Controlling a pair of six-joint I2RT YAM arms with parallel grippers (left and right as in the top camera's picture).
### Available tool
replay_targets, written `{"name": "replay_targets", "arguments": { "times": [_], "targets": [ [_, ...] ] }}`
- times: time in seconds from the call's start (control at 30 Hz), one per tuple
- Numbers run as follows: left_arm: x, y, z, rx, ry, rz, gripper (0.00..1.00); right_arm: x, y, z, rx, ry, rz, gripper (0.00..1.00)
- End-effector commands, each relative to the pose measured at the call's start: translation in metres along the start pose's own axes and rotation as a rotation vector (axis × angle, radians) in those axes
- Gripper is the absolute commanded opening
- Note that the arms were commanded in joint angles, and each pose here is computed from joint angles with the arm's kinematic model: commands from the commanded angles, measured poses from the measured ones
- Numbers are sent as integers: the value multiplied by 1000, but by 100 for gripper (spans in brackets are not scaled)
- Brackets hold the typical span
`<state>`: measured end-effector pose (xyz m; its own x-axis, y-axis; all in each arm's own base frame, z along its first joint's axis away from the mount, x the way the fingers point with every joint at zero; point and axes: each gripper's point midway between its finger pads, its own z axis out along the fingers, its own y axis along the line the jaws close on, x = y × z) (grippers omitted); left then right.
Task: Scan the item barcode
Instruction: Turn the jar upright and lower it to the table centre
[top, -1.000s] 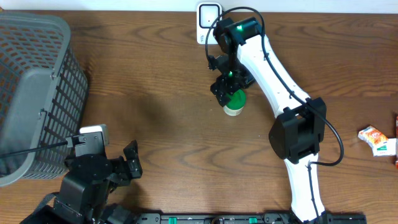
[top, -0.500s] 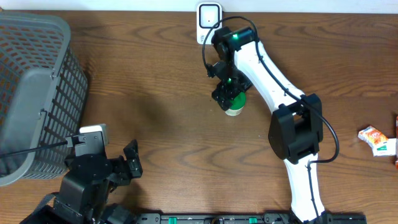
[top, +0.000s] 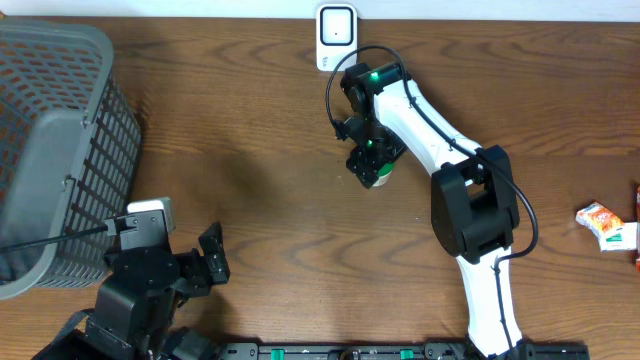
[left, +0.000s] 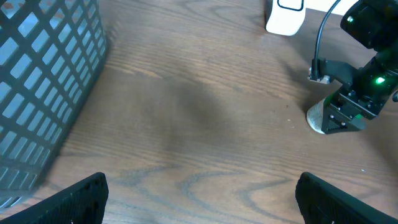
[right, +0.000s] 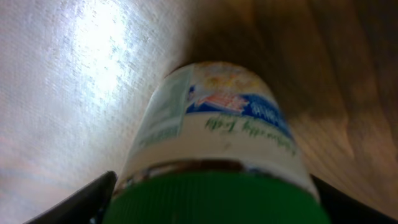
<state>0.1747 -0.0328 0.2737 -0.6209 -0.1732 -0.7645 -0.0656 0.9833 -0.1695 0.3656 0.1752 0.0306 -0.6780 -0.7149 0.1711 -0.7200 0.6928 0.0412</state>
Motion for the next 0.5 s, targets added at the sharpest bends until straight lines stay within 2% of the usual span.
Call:
{"name": "replay_targets", "arguments": {
  "times": [0.0,0.17,0.47],
  "targets": [
    [-6,2,-3,-10,-20,-14,97,-2,2,-7,17,-18,29,73],
    [-6,2,-3,-10,-20,-14,97,-1,2,-7,15,-15,127,56],
    [-6,2,-3,-10,-20,-14,97,5,9,-7,10,17,369,49]
  ]
}}
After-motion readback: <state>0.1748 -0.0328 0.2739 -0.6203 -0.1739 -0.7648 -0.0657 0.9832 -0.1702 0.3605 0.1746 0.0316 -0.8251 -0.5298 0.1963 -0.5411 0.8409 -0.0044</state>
